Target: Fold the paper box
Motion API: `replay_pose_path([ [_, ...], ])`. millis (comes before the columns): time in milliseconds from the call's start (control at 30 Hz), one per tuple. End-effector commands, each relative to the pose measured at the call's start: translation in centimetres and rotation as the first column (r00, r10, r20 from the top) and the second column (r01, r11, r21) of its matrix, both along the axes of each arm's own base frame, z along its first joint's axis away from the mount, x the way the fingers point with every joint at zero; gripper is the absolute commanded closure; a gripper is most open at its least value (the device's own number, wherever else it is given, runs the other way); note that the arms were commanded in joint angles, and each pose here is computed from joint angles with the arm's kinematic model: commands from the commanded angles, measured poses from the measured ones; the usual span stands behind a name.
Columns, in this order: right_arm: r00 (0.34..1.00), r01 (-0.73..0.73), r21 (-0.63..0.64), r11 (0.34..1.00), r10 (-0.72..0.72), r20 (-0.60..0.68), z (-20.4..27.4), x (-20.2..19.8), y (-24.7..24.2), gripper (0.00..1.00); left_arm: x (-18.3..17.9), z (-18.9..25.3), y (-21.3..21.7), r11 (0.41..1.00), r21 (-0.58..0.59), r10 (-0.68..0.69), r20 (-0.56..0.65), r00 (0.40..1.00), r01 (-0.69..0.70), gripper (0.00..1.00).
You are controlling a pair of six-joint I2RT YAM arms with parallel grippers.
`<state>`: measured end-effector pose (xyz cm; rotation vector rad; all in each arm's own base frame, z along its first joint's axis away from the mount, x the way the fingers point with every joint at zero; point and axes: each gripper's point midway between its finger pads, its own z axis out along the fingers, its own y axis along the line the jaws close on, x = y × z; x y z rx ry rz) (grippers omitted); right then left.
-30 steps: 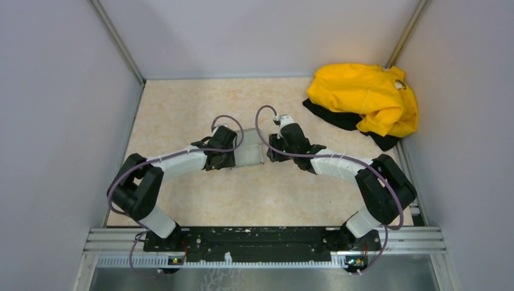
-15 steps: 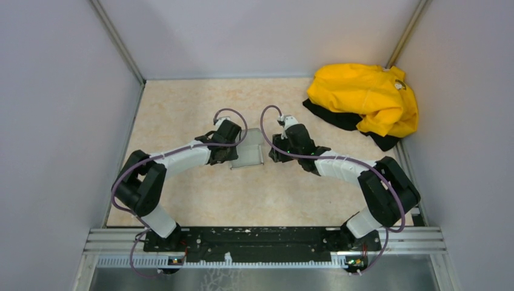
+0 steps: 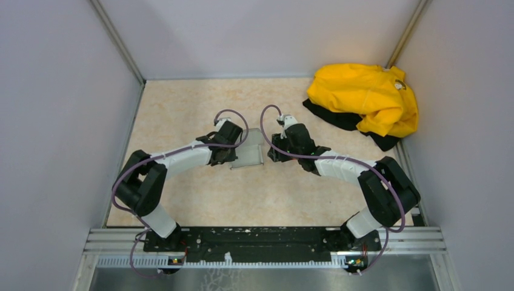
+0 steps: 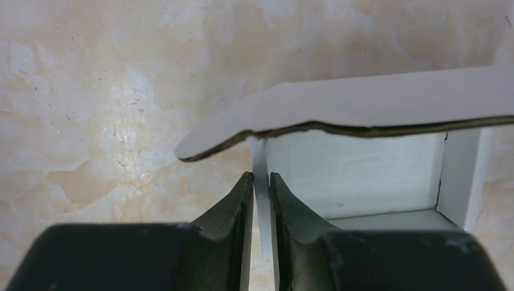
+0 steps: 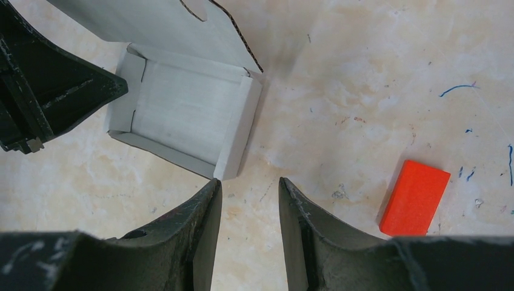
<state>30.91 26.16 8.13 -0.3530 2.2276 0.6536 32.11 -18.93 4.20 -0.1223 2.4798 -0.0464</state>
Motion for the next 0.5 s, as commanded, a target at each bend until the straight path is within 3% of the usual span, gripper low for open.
replay_pose_path([
  [0,0.999,-0.006,0.039,0.999,0.004,0.048,1.31,0.54,0.39,0.60,0.25,-0.14,0.07,0.999,0.041,-0.010,0.004,1.000,0.009,0.80],
  [467,0.999,-0.009,0.040,0.999,0.007,0.045,1.15,0.49,0.40,0.60,0.43,-0.45,0.04,0.994,0.105,-0.019,-0.003,1.000,0.019,0.81],
])
